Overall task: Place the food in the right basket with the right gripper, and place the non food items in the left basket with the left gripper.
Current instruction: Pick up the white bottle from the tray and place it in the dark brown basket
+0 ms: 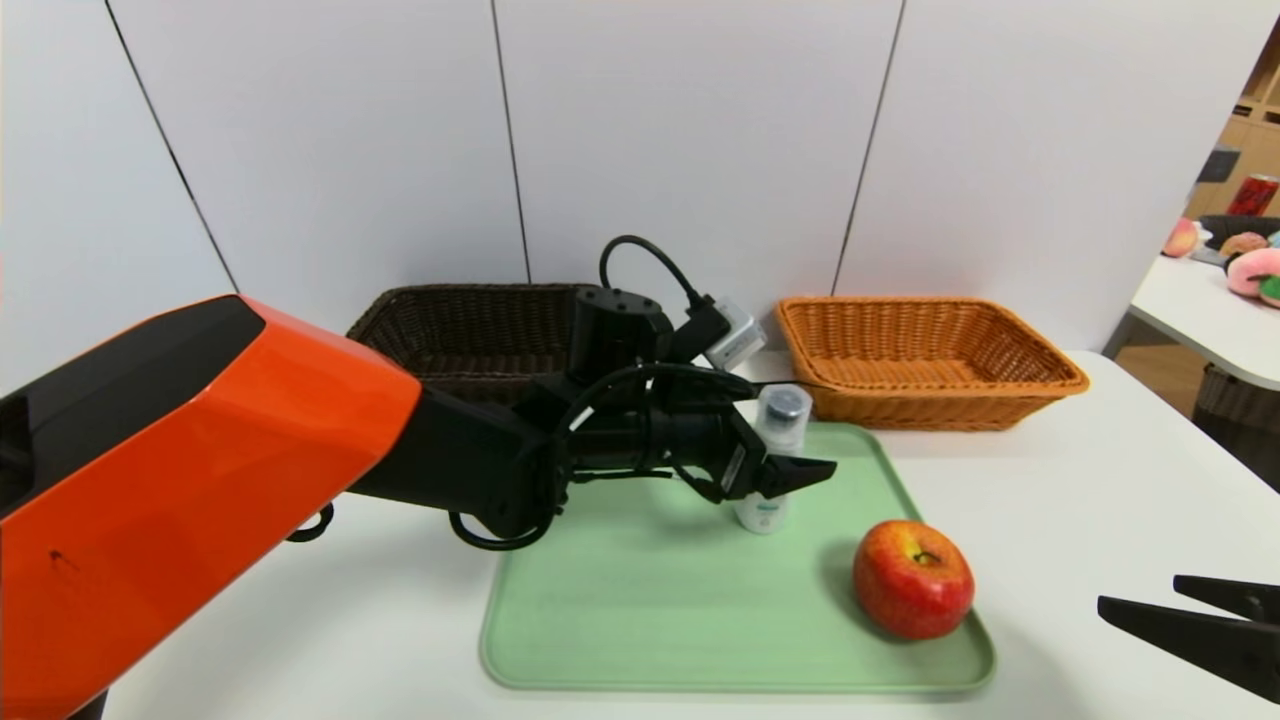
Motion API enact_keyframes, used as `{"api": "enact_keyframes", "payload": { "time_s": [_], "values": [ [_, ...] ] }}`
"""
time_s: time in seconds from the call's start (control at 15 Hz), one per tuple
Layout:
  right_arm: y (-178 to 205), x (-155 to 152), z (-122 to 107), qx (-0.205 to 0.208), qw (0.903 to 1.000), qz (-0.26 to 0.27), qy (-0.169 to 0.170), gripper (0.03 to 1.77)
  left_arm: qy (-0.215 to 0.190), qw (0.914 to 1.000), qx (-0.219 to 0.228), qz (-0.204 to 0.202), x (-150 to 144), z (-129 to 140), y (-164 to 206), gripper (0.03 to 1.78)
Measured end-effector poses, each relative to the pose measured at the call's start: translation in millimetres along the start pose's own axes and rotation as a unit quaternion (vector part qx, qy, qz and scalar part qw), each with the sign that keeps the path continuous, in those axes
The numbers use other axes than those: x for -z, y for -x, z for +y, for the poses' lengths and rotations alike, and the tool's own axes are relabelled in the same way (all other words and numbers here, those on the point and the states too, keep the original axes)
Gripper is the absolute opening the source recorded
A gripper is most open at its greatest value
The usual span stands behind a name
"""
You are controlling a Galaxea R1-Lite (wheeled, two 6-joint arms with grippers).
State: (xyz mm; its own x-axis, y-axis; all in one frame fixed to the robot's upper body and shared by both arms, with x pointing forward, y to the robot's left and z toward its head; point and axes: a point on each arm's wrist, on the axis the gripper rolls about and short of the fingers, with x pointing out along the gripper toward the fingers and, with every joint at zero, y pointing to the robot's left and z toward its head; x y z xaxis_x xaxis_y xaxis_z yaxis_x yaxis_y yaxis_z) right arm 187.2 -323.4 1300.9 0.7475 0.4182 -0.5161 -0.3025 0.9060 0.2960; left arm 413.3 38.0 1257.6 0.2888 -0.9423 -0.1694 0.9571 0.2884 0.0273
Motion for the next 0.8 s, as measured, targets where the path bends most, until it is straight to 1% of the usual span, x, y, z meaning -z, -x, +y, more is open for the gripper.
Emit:
{"api": "enact_keyframes", "payload": {
  "time_s": [0.2, 0.47, 0.53, 0.67, 0.8],
  "values": [
    [0.1, -0.3, 0.4, -0.001, 1.0000, 0.000, 0.001, 1.70, 0.001, 1.0000, 0.001, 0.003, 5.3, 0.1, -4.1, 1.69],
    [0.5, -1.4, 0.7, -0.001, 1.0000, -0.002, 0.002, 1.70, -0.004, 1.0000, 0.004, -0.005, 4.4, -0.9, -8.4, 1.69],
    [0.5, -1.4, 0.7, -0.001, 1.0000, -0.002, 0.002, 1.70, -0.005, 1.0000, 0.004, -0.006, 4.2, -0.9, -8.7, 1.56],
    [0.6, -1.6, 0.8, -0.001, 1.0000, -0.003, 0.002, 1.70, -0.007, 0.9999, 0.005, -0.009, 3.4, -1.9, -9.5, 1.23],
    [0.6, -1.5, 0.7, -0.001, 1.0000, -0.002, 0.002, 1.70, -0.007, 0.9999, 0.004, -0.007, 5.1, -0.9, -9.5, 0.98]
  ]
}}
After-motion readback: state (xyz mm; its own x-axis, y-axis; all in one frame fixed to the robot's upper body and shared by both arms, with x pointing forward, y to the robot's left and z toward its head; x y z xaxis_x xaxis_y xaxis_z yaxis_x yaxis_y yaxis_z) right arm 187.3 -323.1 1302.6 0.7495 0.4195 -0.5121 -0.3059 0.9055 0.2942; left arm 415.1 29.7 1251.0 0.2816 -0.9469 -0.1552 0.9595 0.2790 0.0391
